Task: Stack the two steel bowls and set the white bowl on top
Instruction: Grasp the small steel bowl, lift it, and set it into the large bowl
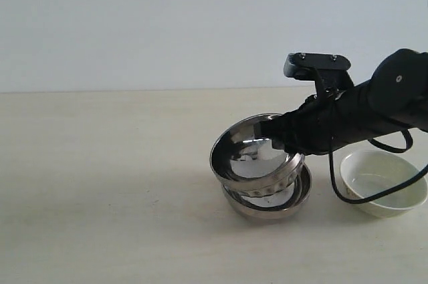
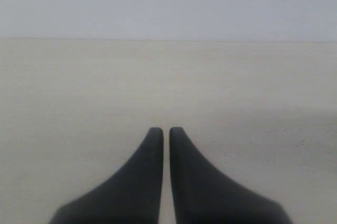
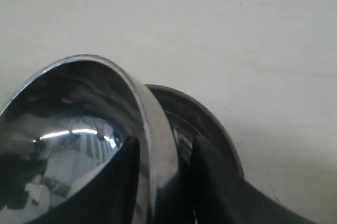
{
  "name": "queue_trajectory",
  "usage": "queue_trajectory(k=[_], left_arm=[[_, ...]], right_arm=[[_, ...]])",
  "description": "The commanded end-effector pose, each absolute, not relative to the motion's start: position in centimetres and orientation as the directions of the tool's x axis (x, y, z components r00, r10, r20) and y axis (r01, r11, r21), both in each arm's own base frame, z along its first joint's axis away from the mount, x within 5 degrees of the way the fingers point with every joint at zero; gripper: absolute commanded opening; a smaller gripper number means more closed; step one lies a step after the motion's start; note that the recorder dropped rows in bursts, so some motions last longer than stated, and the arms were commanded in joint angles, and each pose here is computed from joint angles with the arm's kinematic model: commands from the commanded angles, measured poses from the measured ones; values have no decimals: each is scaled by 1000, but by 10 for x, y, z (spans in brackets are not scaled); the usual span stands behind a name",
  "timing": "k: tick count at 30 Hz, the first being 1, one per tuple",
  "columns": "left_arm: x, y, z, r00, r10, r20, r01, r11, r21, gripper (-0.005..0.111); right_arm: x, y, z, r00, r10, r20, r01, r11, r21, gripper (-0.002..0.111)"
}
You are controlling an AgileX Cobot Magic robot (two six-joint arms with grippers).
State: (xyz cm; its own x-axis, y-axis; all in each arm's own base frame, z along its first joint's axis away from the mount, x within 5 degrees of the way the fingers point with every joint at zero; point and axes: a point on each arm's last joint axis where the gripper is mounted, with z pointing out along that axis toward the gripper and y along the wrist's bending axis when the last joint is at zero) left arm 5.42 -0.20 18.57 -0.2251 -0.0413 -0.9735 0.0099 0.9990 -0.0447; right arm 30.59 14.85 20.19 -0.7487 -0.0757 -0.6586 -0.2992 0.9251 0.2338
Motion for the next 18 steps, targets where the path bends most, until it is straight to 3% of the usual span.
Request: queue_trajectory(k=[1,18], left_arm=[[54,-2,186,-218,-45,-975,14,999,-49,4],[54,-2,186,-218,-45,-975,14,999,-49,4]], right_arm=[[307,148,207,-718,-88,-691,-315,926,209,0],[309,143,189,-693,-117,-711,-310,939,147,0]])
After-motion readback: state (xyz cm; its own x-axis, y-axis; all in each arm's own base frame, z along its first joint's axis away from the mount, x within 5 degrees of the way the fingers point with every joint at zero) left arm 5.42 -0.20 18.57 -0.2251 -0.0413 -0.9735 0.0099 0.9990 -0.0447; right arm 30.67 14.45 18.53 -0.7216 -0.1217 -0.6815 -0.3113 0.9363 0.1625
